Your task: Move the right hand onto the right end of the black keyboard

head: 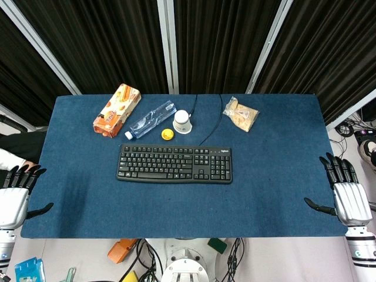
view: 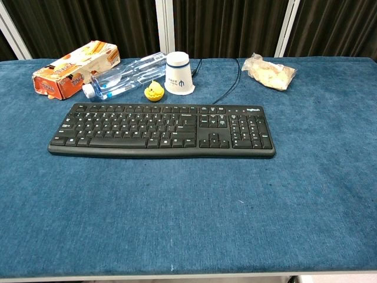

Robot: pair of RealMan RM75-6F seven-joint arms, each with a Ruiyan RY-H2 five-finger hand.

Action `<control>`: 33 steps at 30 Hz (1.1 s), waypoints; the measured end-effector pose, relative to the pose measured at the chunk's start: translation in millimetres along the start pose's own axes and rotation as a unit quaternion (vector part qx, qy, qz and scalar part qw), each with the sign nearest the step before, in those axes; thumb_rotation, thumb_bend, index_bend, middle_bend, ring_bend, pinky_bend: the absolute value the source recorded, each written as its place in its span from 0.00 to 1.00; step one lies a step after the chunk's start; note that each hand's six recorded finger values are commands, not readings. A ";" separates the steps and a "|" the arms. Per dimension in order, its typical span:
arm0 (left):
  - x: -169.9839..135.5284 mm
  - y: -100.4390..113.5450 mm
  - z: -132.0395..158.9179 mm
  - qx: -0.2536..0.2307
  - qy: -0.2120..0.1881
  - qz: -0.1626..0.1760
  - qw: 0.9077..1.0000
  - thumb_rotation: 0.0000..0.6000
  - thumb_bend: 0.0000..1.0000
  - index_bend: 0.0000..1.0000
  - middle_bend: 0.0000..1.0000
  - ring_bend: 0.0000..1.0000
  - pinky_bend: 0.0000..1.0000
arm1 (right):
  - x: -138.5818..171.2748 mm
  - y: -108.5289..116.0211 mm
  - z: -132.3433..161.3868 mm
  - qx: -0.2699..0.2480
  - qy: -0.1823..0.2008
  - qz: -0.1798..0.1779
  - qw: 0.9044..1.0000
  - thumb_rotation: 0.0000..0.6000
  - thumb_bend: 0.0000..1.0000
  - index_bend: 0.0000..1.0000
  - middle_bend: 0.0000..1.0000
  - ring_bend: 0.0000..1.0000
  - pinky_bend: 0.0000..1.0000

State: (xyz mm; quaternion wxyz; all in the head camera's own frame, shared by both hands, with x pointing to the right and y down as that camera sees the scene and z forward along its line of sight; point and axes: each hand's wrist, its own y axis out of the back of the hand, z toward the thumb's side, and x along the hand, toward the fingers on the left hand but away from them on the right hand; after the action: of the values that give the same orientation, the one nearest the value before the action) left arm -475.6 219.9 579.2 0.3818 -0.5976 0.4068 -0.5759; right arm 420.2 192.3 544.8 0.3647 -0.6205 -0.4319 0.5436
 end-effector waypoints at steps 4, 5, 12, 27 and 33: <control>0.3 -0.2 0.3 0.000 0.000 -0.001 1.000 1.00 0.12 0.17 0.14 0.07 0.00 | -1.5 0.2 2.5 0.000 0.005 0.000 1.000 0.83 0.23 0.00 0.00 0.00 0.00; 0.2 -0.1 0.4 0.000 0.000 -0.001 1.000 1.00 0.12 0.17 0.14 0.07 0.00 | -2.1 0.2 3.4 0.000 0.007 0.000 1.000 0.83 0.23 0.00 0.00 0.00 0.00; -0.5 -2.1 3.3 -0.003 -0.002 -0.002 1.000 1.00 0.12 0.17 0.14 0.07 0.00 | -18.9 -7.2 17.9 -0.003 0.036 0.010 0.999 0.83 0.24 0.00 0.10 0.12 0.29; -1.3 -3.2 -2.1 -0.001 0.009 -0.005 1.000 1.00 0.12 0.17 0.14 0.07 0.00 | -126.7 -70.8 124.1 0.041 0.134 0.143 0.980 0.67 1.00 0.27 0.86 1.00 1.00; -1.1 -6.2 -4.1 0.000 0.014 -0.011 1.000 1.00 0.12 0.17 0.14 0.07 0.00 | -153.8 -102.9 155.1 0.065 0.141 0.187 0.970 0.65 1.00 0.31 0.89 1.00 1.00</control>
State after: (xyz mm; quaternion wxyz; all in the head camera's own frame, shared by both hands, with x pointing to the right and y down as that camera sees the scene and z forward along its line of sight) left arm -479.4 223.3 584.8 0.3695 -0.5942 0.4053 -0.5884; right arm 246.8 83.5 672.8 0.3532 -0.7358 -0.2157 0.5359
